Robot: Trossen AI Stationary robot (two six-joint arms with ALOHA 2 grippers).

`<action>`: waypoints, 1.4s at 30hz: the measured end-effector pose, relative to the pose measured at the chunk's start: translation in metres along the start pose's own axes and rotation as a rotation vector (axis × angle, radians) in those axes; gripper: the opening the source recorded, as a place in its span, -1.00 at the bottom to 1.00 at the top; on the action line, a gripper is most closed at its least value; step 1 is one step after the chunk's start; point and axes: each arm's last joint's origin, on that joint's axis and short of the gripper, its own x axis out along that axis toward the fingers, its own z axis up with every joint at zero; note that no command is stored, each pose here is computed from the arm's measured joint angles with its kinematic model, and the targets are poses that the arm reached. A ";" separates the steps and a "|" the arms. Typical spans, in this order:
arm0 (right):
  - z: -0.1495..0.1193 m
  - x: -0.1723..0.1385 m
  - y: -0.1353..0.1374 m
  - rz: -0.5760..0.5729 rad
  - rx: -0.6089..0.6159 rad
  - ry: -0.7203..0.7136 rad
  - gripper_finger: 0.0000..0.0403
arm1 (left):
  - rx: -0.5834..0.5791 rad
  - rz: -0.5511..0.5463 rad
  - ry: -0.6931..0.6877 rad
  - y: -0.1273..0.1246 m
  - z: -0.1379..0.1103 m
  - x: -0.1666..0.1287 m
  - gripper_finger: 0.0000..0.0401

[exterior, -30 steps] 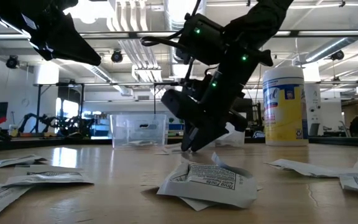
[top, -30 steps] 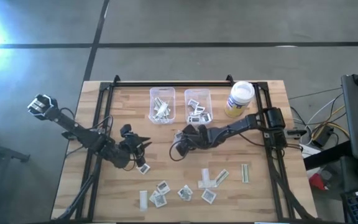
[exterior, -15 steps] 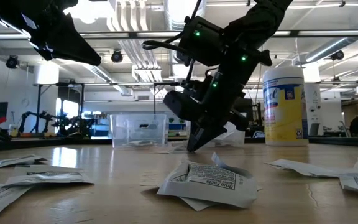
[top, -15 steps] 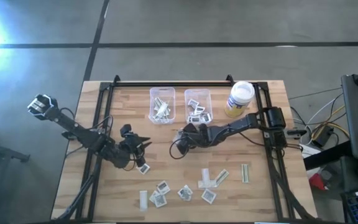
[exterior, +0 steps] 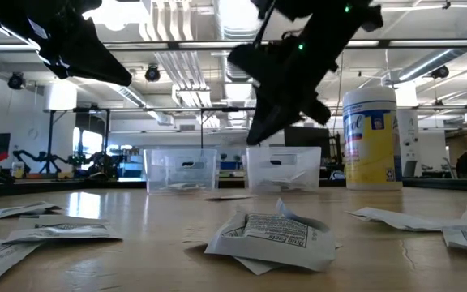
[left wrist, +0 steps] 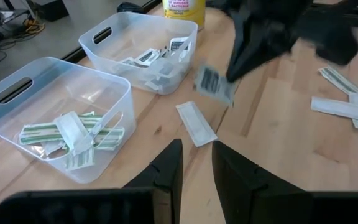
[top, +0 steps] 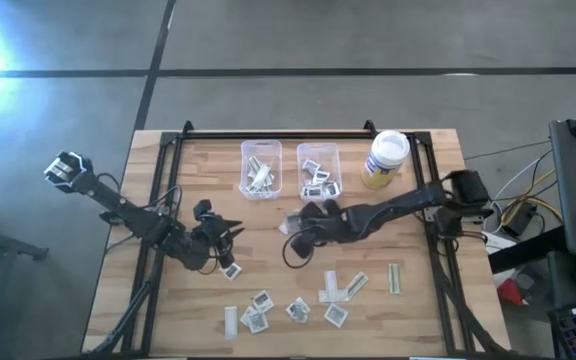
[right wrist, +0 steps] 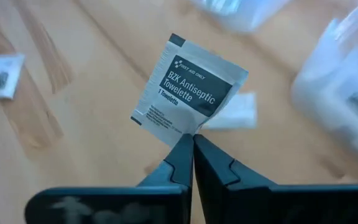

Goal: Pick & Place First Aid Supplies
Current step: Put the gray towelette pack into the right transparent bin

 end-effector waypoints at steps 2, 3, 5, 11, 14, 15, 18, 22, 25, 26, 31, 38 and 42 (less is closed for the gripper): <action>0.006 -0.012 -0.001 -0.005 -0.019 -0.037 -0.96 | -0.001 0.000 0.000 0.000 0.000 0.000 -0.60; 0.009 -0.018 -0.002 -0.007 -0.022 -0.056 -0.96 | 0.000 0.000 0.001 0.000 0.000 0.000 -0.60; 0.016 -0.031 -0.005 -0.026 -0.032 -0.101 -0.96 | -0.001 0.000 0.001 0.000 0.000 0.000 -0.60; 0.038 -0.063 -0.029 -0.151 -0.024 -0.205 -0.96 | -0.003 0.000 0.001 0.000 0.000 0.000 -0.60; 0.046 -0.071 -0.044 -0.223 -0.011 -0.226 -0.96 | -0.003 0.000 0.001 0.000 0.000 0.000 -0.60; 0.049 -0.070 -0.049 -0.239 -0.004 -0.221 -0.96 | -0.004 0.000 0.001 0.000 0.000 0.000 -0.60; 0.057 -0.066 -0.063 -0.280 0.023 -0.205 -0.96 | -0.004 0.000 0.001 0.000 0.000 0.000 -0.60; 0.066 -0.048 -0.081 -0.280 0.066 -0.130 -0.96 | -0.003 0.000 0.001 0.000 0.000 0.000 -0.60; 0.068 -0.032 -0.092 -0.268 0.094 -0.051 -0.96 | -0.003 0.000 0.001 0.000 0.000 0.000 -0.60; 0.068 -0.026 -0.096 -0.271 0.101 -0.025 -0.96 | -0.003 0.000 0.001 0.000 0.000 0.000 -0.60; 0.062 -0.004 -0.107 -0.269 0.120 0.100 -0.96 | -0.003 0.001 0.001 0.000 0.000 0.000 -0.60; 0.059 0.004 -0.108 -0.277 0.104 0.132 -0.96 | -0.001 0.002 0.002 0.000 0.000 0.000 -0.60; 0.059 0.003 -0.108 -0.276 0.101 0.130 -0.96 | 0.000 0.002 0.003 0.000 0.000 0.000 -0.60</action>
